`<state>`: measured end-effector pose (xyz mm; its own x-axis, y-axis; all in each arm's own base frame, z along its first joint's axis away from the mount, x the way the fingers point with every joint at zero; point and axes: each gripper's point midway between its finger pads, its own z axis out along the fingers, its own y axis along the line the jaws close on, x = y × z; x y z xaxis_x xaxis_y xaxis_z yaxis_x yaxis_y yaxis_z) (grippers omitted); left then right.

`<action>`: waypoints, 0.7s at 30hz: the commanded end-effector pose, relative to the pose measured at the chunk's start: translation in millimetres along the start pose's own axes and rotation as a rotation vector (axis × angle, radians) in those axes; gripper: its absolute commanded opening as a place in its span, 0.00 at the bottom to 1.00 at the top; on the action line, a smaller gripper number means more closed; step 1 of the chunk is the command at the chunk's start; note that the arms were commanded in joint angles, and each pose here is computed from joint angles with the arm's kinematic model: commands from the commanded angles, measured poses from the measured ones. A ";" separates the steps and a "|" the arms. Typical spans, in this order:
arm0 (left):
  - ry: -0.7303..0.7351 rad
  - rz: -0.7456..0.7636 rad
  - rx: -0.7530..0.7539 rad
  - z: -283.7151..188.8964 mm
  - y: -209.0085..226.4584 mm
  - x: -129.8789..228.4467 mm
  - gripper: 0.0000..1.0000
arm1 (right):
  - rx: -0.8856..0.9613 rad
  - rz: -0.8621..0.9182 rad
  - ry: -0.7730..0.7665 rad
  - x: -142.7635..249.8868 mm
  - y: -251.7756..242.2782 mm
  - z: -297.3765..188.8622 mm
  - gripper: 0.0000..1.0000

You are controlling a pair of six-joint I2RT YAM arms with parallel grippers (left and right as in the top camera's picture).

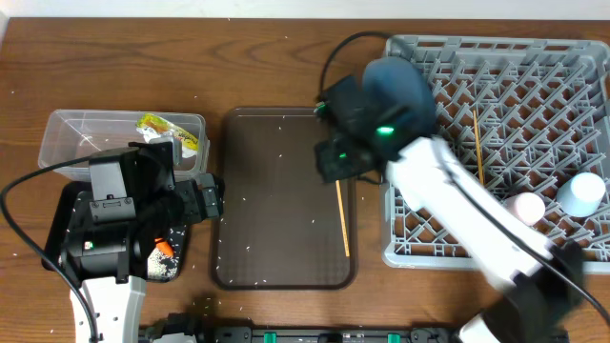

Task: Sort waste into correct bins and load items into the dishwasher rack

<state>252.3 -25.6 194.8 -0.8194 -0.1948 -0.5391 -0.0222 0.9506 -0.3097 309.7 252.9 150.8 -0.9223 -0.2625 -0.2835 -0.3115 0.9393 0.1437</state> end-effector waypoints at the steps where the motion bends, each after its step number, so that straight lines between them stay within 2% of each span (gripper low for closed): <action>1: -0.026 0.013 -0.013 -5.9 0.7 -7.9 0.98 | 0.116 0.115 0.092 16.2 -10.1 44.5 0.47; 3: -0.026 0.013 -0.012 -5.9 0.7 -7.9 0.98 | 0.144 0.143 0.143 24.3 -11.5 66.1 0.43; 8: -0.026 0.013 -0.012 -5.8 0.7 -7.9 0.98 | 0.218 0.200 0.192 31.7 -23.6 105.7 0.43; 15: -0.027 0.013 -0.012 -5.9 0.6 -8.0 0.98 | 0.232 0.220 0.296 50.3 -31.9 145.0 0.43; 19: -0.027 0.013 -0.012 -5.9 0.6 -8.0 0.98 | 0.219 0.233 0.320 53.8 -32.6 150.1 0.32; 21: -0.026 0.013 -0.013 -5.9 0.7 -7.9 0.98 | 0.206 0.231 0.317 52.2 -30.3 148.1 0.09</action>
<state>252.3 -25.6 194.8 -0.8194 -0.1948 -0.5391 -0.0222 0.9506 -0.3097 303.9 249.8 0.3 -0.9953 -0.0943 0.0220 -0.0947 0.9953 -0.0197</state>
